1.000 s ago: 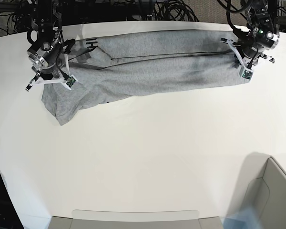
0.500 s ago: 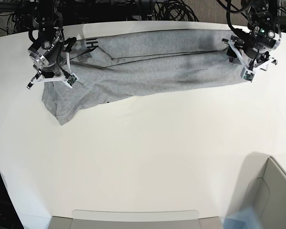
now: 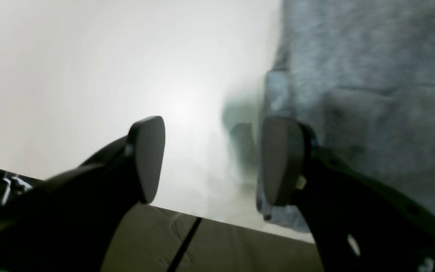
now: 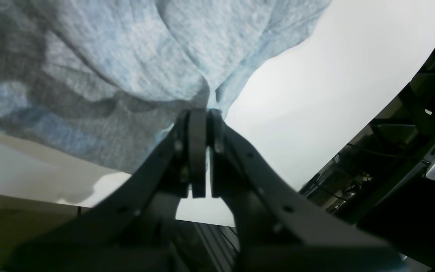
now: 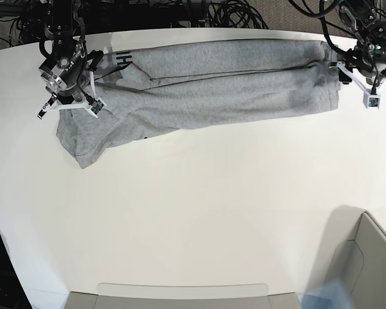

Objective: Fold the T-shirt properly
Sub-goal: 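Open the left gripper and release its corner of the strip, then regrasp the strip's end with the left gripper and lower it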

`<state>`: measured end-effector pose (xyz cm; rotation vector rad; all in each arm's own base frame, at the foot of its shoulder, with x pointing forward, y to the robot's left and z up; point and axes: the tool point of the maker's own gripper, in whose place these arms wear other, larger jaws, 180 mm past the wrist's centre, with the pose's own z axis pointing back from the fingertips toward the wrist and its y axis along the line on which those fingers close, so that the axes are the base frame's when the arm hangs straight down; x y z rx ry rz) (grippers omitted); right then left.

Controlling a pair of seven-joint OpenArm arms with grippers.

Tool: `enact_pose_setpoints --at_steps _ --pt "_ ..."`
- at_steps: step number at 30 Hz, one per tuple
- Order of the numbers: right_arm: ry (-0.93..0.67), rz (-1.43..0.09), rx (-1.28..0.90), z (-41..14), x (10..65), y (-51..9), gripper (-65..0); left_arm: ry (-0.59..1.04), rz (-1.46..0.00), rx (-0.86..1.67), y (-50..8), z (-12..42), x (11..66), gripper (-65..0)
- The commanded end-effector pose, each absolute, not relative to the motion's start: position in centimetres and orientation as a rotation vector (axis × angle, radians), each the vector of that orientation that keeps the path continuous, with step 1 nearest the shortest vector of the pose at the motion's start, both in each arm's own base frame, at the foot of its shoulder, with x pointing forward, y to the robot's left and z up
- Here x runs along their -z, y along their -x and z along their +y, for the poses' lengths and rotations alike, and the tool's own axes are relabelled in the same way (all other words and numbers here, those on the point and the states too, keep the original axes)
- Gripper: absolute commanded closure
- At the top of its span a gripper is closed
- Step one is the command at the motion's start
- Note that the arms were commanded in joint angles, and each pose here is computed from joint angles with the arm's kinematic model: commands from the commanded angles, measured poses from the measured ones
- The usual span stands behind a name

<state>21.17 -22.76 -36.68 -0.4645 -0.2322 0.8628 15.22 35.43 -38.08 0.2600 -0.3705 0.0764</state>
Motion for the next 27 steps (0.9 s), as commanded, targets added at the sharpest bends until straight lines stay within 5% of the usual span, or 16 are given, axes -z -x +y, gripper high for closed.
enact_pose_setpoints --at_steps 1,9,27 --pt "0.491 -0.243 -0.874 -23.1 35.9 -21.6 0.0 -0.277 -0.364 -0.083 -15.2 36.2 37.6 -40.3" --pt "0.491 -0.243 -0.874 -23.1 35.9 -21.6 0.0 -0.261 -0.276 -0.101 -14.2 36.0 38.3 -40.3" --pt "0.479 -0.216 -0.872 -23.4 36.7 -21.4 0.0 -0.176 -0.328 -0.076 -17.2 32.3 39.0 -40.1"
